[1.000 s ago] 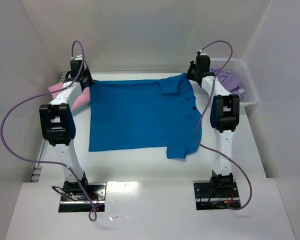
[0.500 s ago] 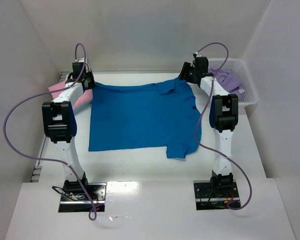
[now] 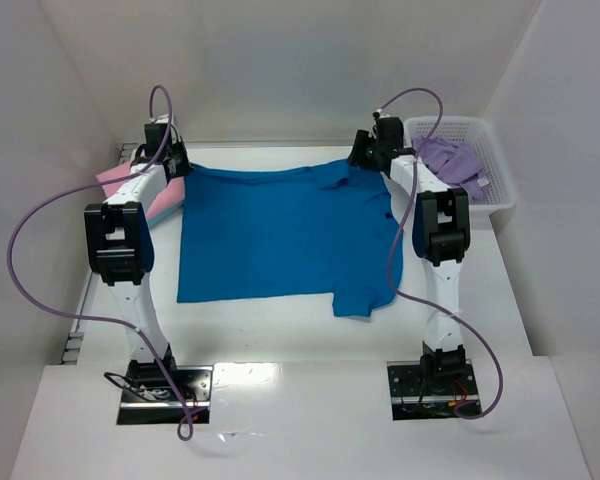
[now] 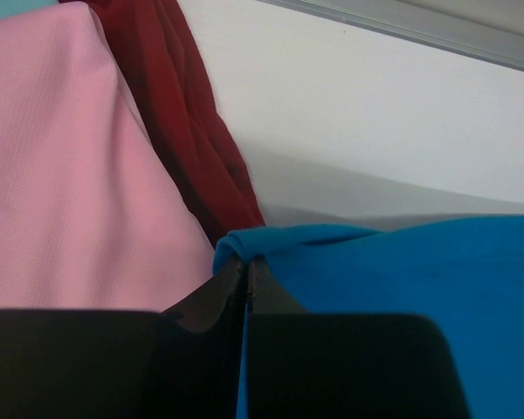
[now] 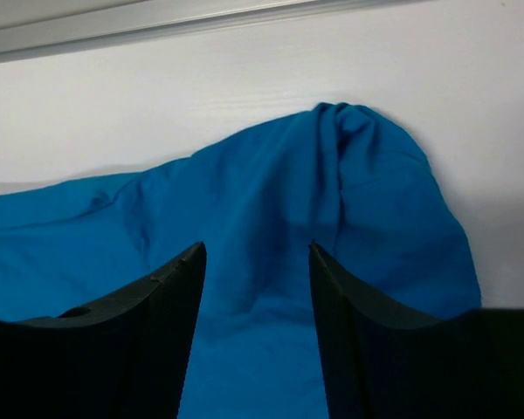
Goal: Fold and stack the t-shirts
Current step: Flatten out the tshirt, then grap the side of the flattened tshirt furthest away from the robot with both arms, then fold the flattened tshirt in 1/3 of the way
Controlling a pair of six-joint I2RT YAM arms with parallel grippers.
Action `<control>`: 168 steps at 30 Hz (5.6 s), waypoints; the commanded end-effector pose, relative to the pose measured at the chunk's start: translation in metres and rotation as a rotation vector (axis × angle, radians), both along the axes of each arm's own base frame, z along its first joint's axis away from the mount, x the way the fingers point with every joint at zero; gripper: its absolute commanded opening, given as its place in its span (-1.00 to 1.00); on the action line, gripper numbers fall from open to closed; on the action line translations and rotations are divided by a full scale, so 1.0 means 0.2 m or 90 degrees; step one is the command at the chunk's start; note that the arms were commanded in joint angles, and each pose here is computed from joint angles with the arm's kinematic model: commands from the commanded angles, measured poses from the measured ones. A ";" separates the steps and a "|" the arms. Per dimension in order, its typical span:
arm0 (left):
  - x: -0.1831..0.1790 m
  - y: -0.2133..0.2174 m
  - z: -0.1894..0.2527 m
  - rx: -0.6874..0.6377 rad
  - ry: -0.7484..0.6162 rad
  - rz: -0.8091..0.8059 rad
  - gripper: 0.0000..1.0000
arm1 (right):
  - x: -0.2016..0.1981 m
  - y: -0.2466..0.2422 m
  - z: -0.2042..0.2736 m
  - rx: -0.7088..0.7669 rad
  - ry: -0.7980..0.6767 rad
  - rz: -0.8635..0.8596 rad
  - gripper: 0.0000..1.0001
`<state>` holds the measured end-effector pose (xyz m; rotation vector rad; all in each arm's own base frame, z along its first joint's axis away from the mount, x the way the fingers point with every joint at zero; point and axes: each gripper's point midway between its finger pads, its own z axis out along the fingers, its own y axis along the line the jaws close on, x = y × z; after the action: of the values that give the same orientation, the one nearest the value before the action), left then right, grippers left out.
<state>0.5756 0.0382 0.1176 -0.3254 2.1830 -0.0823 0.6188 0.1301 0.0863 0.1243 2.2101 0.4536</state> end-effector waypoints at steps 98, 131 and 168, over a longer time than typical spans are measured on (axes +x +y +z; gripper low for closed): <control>-0.62 0.03 -0.08 -0.052 0.121 -0.003 -1.00 | -0.92 -0.20 0.37 0.066 0.121 -0.094 -1.00; -0.74 0.01 -0.13 -0.067 0.177 0.011 -1.00 | -1.10 -0.21 -0.03 0.004 0.234 -0.084 -1.00; -0.41 -1.29 0.22 -0.145 -0.033 -0.452 0.58 | -0.61 0.00 0.19 0.057 0.095 -0.005 0.15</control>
<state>0.4754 -0.2029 0.1754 0.2648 2.1598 -0.7219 0.4766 0.1019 0.0911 0.3225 2.4298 0.4685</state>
